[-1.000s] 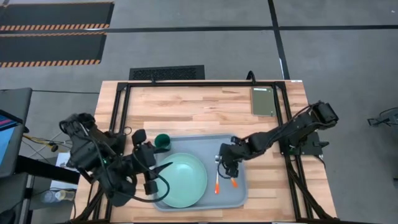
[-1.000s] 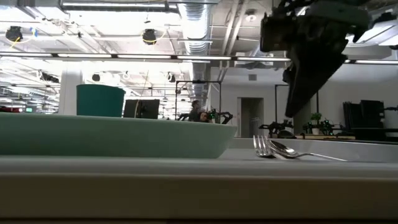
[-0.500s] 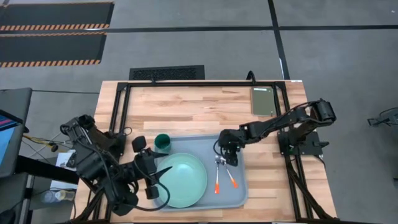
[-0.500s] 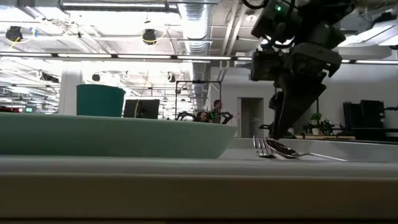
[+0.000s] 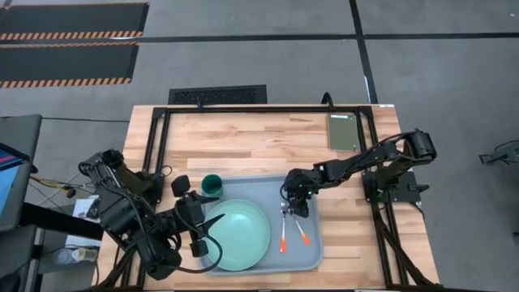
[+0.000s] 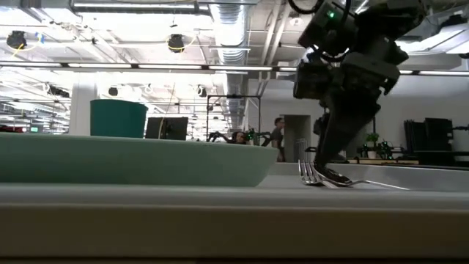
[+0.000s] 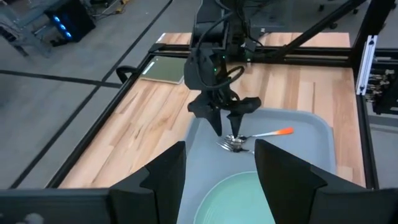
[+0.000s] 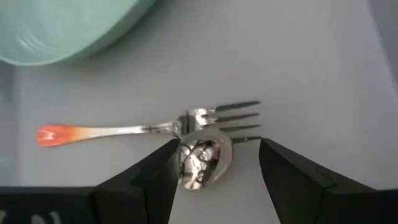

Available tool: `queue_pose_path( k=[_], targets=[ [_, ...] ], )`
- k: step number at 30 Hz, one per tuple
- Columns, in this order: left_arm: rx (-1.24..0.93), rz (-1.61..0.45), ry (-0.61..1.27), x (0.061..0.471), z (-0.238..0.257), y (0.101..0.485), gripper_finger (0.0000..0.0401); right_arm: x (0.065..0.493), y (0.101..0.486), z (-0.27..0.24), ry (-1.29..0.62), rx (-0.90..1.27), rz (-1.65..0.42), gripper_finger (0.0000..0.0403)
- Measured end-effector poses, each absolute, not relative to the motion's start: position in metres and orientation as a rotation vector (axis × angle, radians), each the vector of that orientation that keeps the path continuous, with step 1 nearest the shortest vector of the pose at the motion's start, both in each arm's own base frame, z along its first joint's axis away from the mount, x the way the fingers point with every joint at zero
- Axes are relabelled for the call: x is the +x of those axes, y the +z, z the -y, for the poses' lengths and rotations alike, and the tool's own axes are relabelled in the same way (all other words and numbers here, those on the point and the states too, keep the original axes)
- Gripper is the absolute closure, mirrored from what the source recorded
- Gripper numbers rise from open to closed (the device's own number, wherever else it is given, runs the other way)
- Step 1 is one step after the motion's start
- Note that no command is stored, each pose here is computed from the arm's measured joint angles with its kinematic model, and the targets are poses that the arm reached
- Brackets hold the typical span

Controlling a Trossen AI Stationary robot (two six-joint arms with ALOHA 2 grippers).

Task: Pick and place plate/cup/fork/spoon on tray
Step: Put the orange spoon to the right side of the blue plate on the blue serving tray

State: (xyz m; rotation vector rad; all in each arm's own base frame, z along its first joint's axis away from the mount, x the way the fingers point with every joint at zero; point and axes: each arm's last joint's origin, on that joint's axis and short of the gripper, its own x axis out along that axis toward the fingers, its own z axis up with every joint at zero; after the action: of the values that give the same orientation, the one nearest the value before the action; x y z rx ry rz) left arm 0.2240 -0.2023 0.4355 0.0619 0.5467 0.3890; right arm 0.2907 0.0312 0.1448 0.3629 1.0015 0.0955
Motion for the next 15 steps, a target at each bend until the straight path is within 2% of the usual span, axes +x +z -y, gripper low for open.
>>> queue_pose_path(
  k=[10,15],
  targets=[
    [0.066,-0.549,0.390,0.224,0.202,0.435,0.0221,0.296,0.126,-0.035,0.125,0.391,-1.050,0.0186],
    [0.067,-0.550,0.389,0.224,0.202,0.435,0.0221,0.295,0.128,-0.035,0.123,0.395,-1.048,0.0216]
  ],
)
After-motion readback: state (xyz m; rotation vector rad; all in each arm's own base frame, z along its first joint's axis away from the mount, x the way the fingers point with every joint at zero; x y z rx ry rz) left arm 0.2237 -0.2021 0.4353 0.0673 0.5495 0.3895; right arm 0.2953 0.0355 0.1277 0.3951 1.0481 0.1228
